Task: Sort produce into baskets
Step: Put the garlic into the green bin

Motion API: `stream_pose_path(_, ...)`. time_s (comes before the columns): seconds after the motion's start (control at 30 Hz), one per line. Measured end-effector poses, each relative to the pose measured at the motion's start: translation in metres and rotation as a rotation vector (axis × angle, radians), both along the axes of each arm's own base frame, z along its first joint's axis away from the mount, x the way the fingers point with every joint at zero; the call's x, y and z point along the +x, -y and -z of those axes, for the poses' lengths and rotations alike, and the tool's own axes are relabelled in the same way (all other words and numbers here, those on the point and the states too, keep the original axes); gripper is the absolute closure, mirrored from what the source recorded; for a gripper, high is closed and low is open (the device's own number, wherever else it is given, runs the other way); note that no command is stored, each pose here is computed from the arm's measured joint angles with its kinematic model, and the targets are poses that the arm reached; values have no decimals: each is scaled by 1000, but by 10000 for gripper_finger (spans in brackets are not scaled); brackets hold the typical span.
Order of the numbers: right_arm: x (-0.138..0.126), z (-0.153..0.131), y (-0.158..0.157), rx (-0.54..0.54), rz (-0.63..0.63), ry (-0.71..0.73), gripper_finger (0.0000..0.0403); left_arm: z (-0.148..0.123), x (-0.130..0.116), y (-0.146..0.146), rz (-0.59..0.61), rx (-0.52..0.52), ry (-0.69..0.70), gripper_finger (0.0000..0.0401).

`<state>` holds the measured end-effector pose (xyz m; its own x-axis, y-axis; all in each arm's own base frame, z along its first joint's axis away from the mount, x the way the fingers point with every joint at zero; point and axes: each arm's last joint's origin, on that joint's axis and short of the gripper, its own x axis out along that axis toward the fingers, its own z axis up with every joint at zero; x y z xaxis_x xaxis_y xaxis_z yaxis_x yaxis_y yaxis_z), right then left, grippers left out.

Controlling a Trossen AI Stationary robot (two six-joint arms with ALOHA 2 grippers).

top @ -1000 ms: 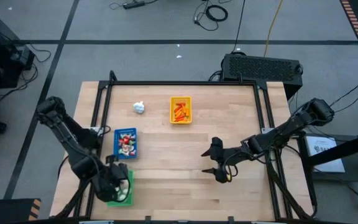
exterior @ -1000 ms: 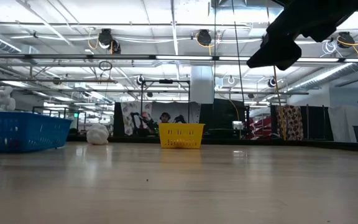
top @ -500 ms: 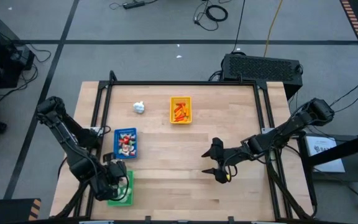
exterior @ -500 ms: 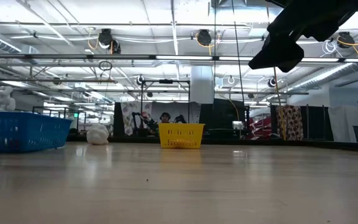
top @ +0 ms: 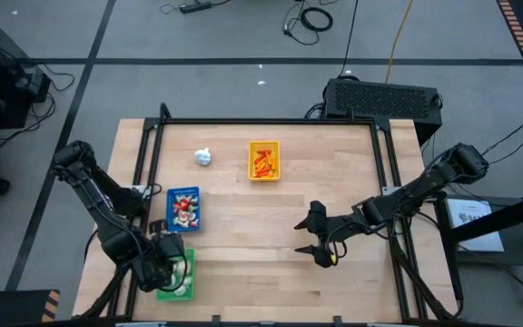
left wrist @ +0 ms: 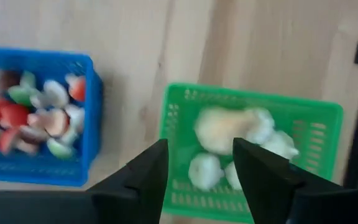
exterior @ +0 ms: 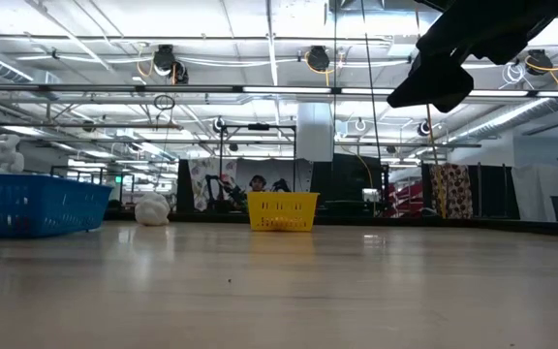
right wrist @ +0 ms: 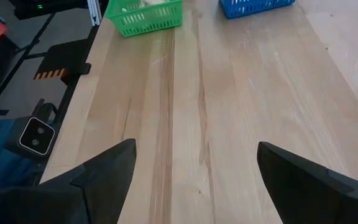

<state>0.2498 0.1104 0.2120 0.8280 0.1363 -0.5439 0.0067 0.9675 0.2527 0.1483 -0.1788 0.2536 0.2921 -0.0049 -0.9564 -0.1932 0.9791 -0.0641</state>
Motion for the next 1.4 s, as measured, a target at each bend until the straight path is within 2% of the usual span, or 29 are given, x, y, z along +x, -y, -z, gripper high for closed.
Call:
stream_pose_path(0.1, 0, 0, 0, -1, 5, 1, 78, -1, 6, -5, 27, 75, 63, 210)
stream_pose_path(0.23, 1, 3, 0, 30, 33, -14, 78, -3, 20, -19, 34, 248, 186, 210)
stream_pose_path(0.3, 2, 7, -1, 46, 47, -30, 78, -4, 30, -31, -2, 328, 219, 209)
stream_pose_path(0.47, 7, 22, -6, 49, 118, -72, 78, -7, 52, -81, -45, 456, 105, 209)
stream_pose_path(0.53, 10, 29, -7, 39, 135, -80, 78, -9, 60, -107, -21, 446, 33, 209)
stream_pose_path(0.63, 16, 37, -9, 46, 138, -79, 78, -13, 72, -150, -14, 373, -5, 209)
stream_pose_path(0.7, 17, 38, -10, 49, 123, -78, 78, -17, 75, -184, -91, 314, -8, 209)
stream_pose_path(0.83, 17, 37, -11, 56, 109, -67, 78, -23, 70, -248, -383, 188, -4, 209)
stream_pose_path(0.97, 17, 32, -11, 54, 96, -47, 78, -15, 60, -294, -580, 136, -37, 209)
stream_pose_path(1.03, 16, 33, -11, 43, 89, -52, 78, -8, 58, -313, -644, 99, -38, 209)
stream_pose_path(1.17, 16, 33, -12, 46, 88, -52, 78, 9, 60, -344, -661, -97, -21, 209)
stream_pose_path(1.27, 16, 33, -12, 52, 91, -52, 78, 12, 66, -367, -677, -96, -52, 209)
stream_pose_path(1.33, 15, 33, -13, 55, 87, -55, 78, 12, 67, -383, -715, -29, -118, 209)
stream_pose_path(1.4, 15, 33, -14, 66, 72, -60, 78, 9, 71, -397, -746, 17, -128, 209)
